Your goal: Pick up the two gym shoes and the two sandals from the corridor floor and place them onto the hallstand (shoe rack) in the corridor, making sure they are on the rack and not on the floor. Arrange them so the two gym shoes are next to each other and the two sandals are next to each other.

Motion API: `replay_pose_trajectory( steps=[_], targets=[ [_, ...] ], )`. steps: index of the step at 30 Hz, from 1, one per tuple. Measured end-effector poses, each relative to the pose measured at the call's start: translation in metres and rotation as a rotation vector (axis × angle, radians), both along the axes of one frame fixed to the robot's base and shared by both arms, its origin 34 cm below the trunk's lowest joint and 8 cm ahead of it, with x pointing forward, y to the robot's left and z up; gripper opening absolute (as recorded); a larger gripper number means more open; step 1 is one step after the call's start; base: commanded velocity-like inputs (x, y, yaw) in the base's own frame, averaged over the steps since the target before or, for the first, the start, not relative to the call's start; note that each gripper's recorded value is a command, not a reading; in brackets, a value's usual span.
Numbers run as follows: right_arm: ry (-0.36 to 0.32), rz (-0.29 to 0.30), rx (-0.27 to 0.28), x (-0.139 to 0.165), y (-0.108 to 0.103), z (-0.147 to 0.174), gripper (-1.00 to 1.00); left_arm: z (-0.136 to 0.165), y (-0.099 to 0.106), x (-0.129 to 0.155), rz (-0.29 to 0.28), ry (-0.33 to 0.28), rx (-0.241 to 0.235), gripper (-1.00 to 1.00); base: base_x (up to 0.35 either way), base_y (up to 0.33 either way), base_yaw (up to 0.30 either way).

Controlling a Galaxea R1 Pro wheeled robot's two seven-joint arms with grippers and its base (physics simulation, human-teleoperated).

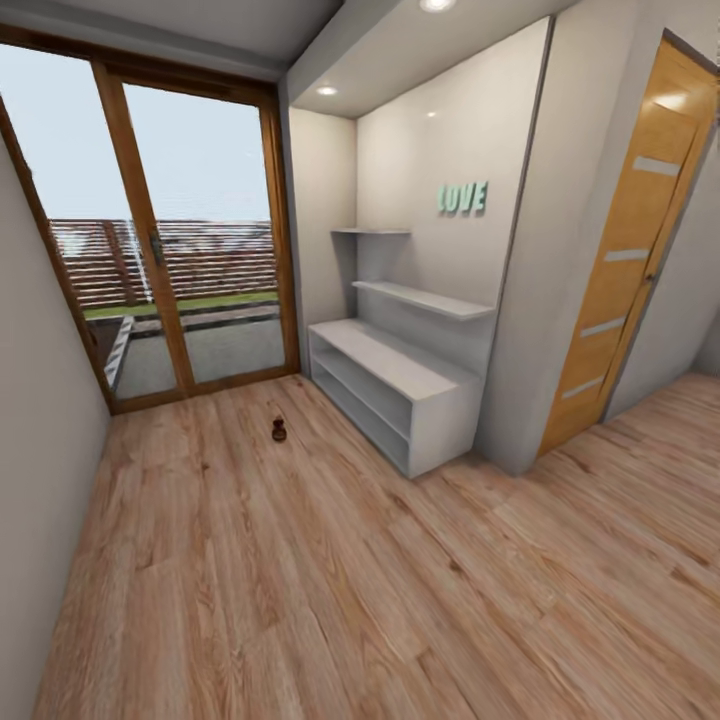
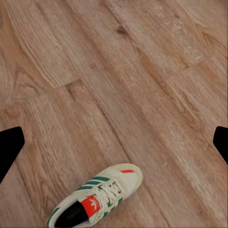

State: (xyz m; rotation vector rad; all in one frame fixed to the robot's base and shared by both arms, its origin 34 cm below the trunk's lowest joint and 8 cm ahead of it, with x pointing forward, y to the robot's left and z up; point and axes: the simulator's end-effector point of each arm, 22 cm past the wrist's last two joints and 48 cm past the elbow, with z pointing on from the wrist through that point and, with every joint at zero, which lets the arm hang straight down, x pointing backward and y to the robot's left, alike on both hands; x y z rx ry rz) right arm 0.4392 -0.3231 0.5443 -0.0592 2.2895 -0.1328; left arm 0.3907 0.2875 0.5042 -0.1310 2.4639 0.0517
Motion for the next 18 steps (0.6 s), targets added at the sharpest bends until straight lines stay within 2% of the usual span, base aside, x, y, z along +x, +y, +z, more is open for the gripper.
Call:
replay_pose_trajectory(
  steps=[10,18],
  targets=[
    [-0.01,-0.001,0.0,0.0028,-0.0002,0.0029,1.0,0.0024,0.0002,0.0032,0.001,-0.01,0.0,1.0,0.246,0.24,-0.213],
    [-0.018,-0.001,0.001,0.0053,-0.0002,0.0054,1.0,0.0044,-0.0004,0.0059,0.001,-0.018,-0.001,1.0,0.06,0.069,-0.232]
  ],
)
